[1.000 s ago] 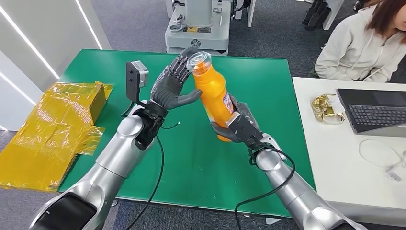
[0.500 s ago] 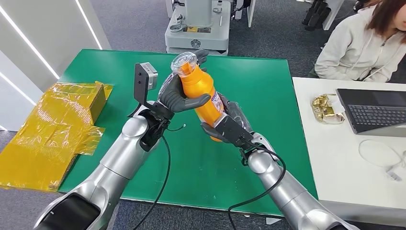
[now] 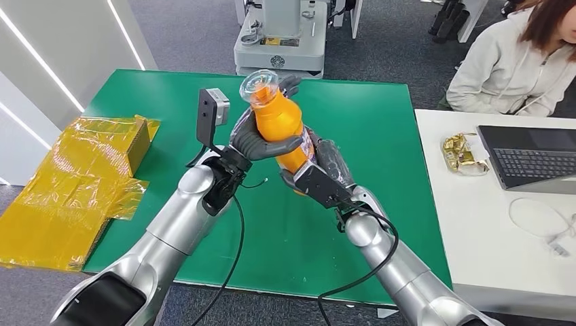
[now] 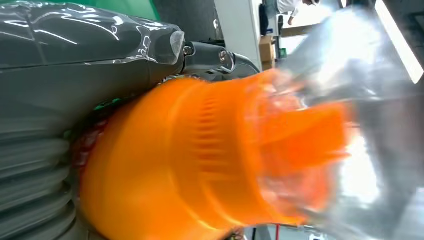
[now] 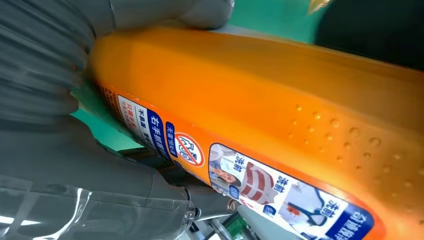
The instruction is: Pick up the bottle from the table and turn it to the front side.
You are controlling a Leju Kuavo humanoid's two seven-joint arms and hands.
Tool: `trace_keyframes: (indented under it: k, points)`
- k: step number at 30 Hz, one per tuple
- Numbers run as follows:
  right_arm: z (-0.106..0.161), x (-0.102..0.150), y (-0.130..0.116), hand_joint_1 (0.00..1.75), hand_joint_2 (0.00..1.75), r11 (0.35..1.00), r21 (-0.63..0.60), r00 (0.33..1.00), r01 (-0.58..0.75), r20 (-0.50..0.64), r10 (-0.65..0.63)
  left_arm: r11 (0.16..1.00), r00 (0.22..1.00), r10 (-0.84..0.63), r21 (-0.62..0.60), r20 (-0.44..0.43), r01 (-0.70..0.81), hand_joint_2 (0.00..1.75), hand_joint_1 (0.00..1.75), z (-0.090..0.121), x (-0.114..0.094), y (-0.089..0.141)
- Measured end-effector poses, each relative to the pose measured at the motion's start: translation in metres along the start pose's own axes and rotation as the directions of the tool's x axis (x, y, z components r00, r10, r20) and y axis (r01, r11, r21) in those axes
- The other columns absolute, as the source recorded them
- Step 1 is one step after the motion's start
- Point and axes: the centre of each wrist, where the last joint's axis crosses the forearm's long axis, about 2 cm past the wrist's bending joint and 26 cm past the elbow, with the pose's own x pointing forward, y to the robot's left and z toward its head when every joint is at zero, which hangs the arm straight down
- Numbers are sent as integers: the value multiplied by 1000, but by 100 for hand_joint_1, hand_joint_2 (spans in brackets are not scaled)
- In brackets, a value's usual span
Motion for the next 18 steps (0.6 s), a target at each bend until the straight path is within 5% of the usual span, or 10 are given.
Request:
trace_keyframes:
  k: [7, 11, 18]
  points:
    - [-3, 4, 0, 175, 175, 1000, -16, 1000, 9, 14, -8, 1000, 1000, -19, 12, -7, 19, 175, 4, -1, -4, -2]
    - [-5, 5, -3, 175, 175, 1000, -20, 1000, 10, 23, -10, 999, 999, -39, 23, -14, 39, 175, 175, -1, -5, -2]
    - [-8, 5, -4, 175, 175, 1000, -20, 999, 24, 23, -23, 997, 999, -49, 62, 19, 48, 175, 161, 3, -7, -3]
